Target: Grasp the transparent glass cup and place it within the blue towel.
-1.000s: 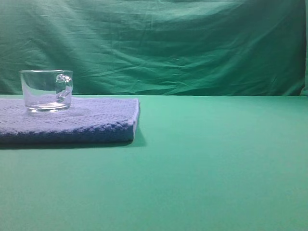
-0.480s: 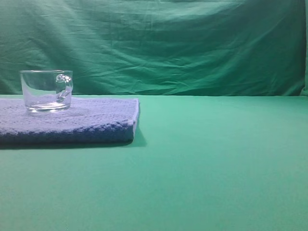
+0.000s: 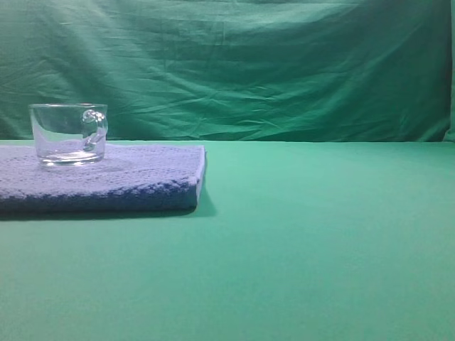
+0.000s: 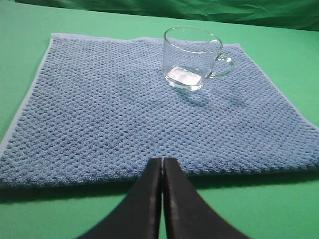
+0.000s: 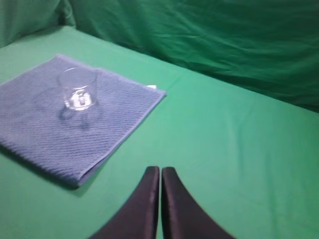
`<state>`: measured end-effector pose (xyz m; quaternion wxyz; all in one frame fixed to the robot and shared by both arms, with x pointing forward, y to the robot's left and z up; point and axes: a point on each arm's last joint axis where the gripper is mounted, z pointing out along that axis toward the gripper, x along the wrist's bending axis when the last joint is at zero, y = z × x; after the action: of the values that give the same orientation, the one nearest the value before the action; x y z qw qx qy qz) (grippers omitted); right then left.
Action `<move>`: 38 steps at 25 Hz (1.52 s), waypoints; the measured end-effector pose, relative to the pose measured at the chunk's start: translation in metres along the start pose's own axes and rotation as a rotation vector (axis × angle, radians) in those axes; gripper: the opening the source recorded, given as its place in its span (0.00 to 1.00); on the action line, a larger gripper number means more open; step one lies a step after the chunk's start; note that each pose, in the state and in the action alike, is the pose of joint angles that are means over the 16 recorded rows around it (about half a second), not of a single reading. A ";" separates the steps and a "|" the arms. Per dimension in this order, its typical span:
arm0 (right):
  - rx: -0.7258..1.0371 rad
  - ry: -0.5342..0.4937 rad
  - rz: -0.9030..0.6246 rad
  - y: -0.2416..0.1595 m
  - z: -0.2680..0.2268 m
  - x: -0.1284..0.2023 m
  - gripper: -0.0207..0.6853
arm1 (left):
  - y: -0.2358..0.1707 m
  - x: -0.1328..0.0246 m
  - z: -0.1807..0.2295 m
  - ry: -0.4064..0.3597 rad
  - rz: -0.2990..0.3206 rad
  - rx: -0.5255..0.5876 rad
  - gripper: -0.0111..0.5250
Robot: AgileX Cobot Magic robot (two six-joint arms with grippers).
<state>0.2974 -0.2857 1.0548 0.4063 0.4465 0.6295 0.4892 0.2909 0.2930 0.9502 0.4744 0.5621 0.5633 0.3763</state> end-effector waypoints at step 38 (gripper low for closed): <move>0.136 -0.271 0.103 -0.111 0.011 -0.007 0.03 | 0.000 0.000 0.000 0.000 0.000 0.000 0.02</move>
<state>0.2912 -0.3028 0.9450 0.4309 0.5667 0.5766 0.4010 0.2909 0.2930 0.9502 0.4744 0.5621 0.5633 0.3763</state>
